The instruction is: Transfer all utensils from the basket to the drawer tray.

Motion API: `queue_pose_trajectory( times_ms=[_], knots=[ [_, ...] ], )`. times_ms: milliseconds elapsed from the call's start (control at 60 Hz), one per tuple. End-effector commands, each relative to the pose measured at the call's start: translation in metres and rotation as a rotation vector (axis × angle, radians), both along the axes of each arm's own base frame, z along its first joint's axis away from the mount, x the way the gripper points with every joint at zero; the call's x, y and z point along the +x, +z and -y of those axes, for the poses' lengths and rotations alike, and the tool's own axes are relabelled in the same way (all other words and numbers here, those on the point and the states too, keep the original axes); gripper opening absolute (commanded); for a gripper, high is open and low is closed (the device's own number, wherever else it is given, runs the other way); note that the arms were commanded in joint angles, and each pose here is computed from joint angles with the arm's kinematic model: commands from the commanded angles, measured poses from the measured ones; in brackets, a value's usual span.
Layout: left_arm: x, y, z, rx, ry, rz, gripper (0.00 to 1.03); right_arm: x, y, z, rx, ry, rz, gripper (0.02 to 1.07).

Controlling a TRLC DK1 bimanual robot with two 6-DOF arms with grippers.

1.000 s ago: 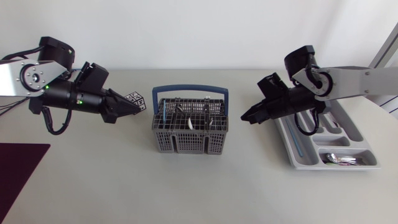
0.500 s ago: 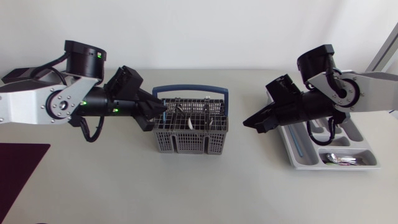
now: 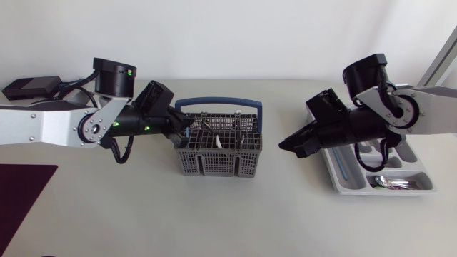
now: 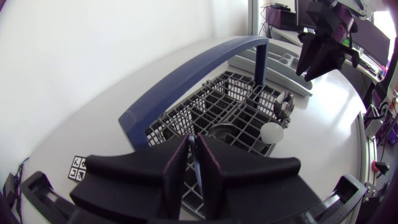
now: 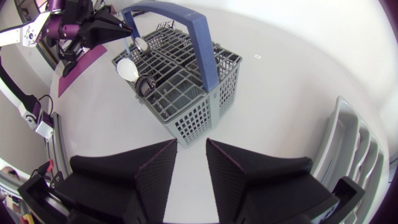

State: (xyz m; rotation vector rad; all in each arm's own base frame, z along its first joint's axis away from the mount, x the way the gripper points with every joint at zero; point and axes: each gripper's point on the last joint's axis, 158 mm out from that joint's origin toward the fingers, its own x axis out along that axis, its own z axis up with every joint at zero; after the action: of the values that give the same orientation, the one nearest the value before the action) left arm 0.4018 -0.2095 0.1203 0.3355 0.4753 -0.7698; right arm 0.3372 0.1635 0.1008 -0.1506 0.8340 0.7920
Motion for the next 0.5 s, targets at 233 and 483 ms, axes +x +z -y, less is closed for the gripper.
queue_pose_trajectory(
  times_ms=[233, 483],
  knots=[
    [-0.008, 0.034, -0.004, -0.073, 0.034, 0.057, 0.04, -0.012, -0.003, -0.004, 0.0, 0.021, -0.009, 0.4],
    [-0.018, 0.096, -0.003, -0.188, 0.059, 0.14, 0.04, -0.015, 0.01, -0.011, 0.008, 0.041, 0.029, 0.4]
  ],
)
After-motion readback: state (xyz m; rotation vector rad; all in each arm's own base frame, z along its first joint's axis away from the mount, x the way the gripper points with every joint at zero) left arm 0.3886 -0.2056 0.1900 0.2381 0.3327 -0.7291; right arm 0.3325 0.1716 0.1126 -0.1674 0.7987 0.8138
